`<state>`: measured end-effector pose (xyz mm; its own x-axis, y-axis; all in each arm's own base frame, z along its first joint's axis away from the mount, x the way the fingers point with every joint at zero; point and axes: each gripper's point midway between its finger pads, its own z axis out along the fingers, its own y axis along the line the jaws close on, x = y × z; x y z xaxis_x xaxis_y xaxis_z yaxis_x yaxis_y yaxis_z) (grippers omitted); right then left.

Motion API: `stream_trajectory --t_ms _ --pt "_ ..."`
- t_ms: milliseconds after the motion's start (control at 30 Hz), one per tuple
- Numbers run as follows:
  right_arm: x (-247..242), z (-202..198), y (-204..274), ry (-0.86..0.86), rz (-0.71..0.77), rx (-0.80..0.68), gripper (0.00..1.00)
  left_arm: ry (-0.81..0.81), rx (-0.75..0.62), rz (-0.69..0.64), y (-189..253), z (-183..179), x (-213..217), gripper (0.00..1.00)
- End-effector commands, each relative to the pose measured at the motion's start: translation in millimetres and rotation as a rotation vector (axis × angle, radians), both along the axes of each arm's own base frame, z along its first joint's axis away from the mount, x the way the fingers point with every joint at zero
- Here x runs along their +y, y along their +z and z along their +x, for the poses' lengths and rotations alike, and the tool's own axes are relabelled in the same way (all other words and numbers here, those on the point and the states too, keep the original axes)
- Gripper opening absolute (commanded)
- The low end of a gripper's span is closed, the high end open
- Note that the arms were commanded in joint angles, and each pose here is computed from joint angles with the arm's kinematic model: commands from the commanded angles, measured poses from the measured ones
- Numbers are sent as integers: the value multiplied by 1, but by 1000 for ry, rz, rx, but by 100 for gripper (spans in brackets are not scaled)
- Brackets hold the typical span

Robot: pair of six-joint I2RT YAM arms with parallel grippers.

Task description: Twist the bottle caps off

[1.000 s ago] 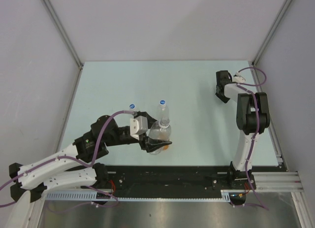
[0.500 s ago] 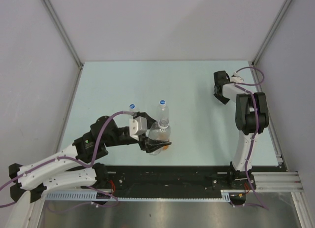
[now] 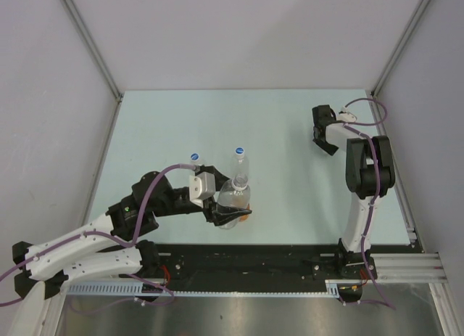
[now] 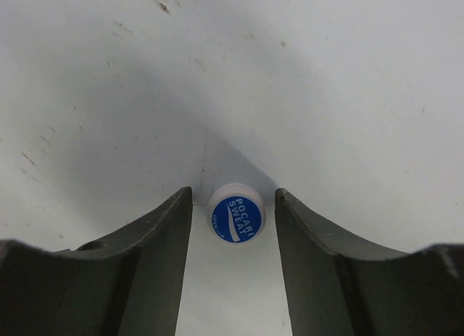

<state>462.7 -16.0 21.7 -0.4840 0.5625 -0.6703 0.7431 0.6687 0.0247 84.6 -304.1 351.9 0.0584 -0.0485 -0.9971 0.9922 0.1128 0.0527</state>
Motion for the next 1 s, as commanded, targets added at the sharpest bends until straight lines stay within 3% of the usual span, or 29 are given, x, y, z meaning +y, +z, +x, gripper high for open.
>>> stream_trajectory --t_ms 0,267,367,433,533,600,633,667,767,967 --pt "-12 2 41 -10 -58 -53 56 -4 -6 -35 9 -2 3 3" --pt "-23 -1 104 10 -40 -156 61 -8 3 -23 6 -1 -1 3" --pt "-17 -11 145 30 27 -241 61 25 2 -14 6 6 -3 3" --pt "-2 -20 195 100 76 -372 61 47 1 15 2 14 -7 2" --pt "50 -43 277 333 215 -586 61 87 18 59 -3 27 -17 0" --pt "92 -66 304 526 329 -657 61 108 35 81 -5 34 -22 0" --pt "116 -89 348 649 364 -785 61 119 35 69 2 38 -23 0" --pt "141 -108 355 778 442 -799 62 127 41 77 0 42 -27 0" --pt "175 -167 400 981 497 -912 69 134 34 56 10 46 -31 1" --pt "190 -249 443 1209 579 -1028 75 90 31 79 16 48 -44 1"
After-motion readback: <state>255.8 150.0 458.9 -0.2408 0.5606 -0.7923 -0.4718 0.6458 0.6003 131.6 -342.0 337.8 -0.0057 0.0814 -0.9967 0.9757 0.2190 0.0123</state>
